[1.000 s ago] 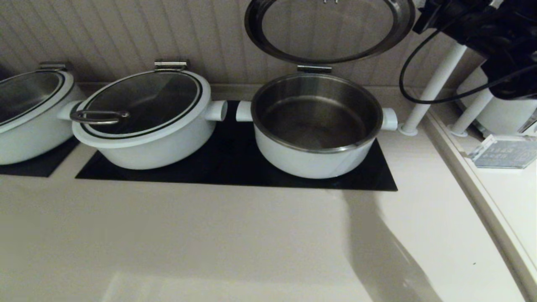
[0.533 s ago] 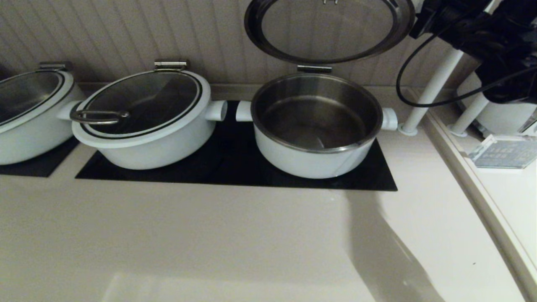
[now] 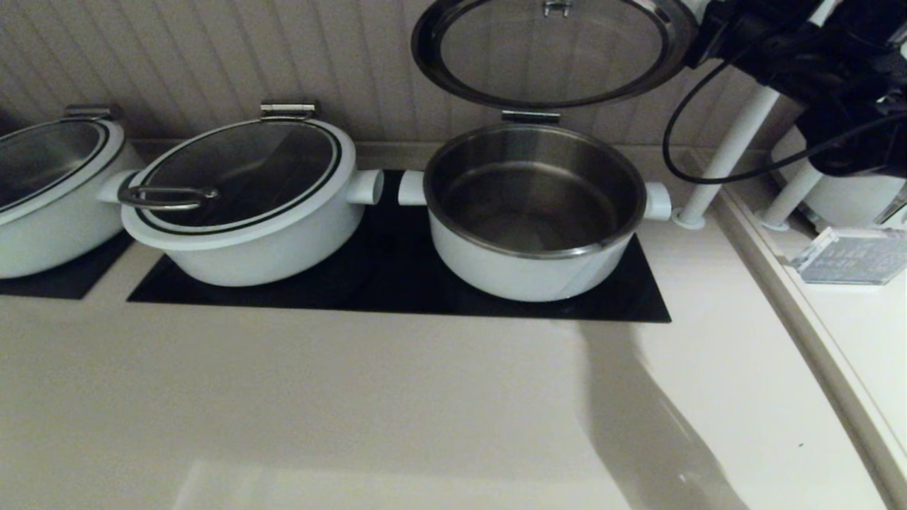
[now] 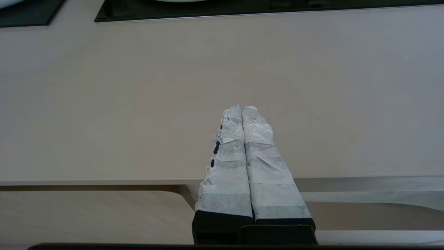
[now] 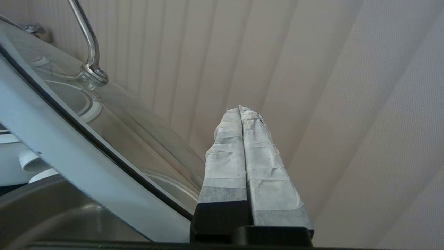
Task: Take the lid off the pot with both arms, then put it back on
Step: Close the pot lid
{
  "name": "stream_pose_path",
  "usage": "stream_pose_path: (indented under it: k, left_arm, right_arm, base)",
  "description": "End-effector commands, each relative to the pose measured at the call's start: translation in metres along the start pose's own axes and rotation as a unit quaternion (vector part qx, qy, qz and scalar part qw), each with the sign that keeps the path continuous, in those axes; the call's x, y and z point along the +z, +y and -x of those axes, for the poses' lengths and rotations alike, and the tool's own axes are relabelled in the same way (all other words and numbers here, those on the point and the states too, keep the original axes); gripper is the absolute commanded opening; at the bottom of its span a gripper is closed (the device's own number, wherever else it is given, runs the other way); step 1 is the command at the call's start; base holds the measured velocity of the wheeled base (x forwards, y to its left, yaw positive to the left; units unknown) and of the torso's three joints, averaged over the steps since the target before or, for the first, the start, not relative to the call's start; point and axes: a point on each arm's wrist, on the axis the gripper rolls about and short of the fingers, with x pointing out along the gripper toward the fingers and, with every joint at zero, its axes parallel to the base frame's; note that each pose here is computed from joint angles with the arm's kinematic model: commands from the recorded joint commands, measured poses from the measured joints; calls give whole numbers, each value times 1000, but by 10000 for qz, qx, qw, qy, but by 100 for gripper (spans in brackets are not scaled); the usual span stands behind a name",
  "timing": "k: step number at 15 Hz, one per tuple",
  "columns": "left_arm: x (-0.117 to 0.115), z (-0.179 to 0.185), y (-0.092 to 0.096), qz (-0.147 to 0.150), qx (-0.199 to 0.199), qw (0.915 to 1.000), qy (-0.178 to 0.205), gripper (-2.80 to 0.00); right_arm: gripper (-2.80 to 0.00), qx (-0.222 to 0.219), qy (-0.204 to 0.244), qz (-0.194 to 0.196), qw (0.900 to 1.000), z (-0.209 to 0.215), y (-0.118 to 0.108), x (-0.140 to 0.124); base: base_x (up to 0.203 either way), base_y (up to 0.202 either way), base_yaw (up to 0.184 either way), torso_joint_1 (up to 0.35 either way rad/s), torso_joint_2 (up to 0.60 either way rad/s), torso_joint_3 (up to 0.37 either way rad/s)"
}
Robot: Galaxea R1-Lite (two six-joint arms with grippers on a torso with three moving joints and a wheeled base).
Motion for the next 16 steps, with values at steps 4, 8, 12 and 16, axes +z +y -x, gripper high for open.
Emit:
stream_pose_path:
  k: [4, 8, 12, 16]
  left_arm:
    - [0, 0, 0, -1, -1, 10000, -4, -280]
    - [0, 0, 0, -1, -1, 10000, -4, -280]
    - [0, 0, 0, -1, -1, 10000, -4, -280]
    - [0, 0, 0, -1, -1, 10000, -4, -280]
  right_arm:
    - [-280, 20, -18, 15, 10000, 1, 1, 3]
    - [-280, 106, 92, -70, 9999, 7, 5, 5]
    - [-280, 261, 144, -120, 9995, 11, 8, 8]
    - [-280, 317, 207, -172, 9991, 15, 11, 9]
  base:
    - [0, 0, 0, 0, 0, 0]
    - [0, 0, 0, 0, 0, 0]
    - [0, 0, 0, 0, 0, 0]
    - [0, 0, 0, 0, 0, 0]
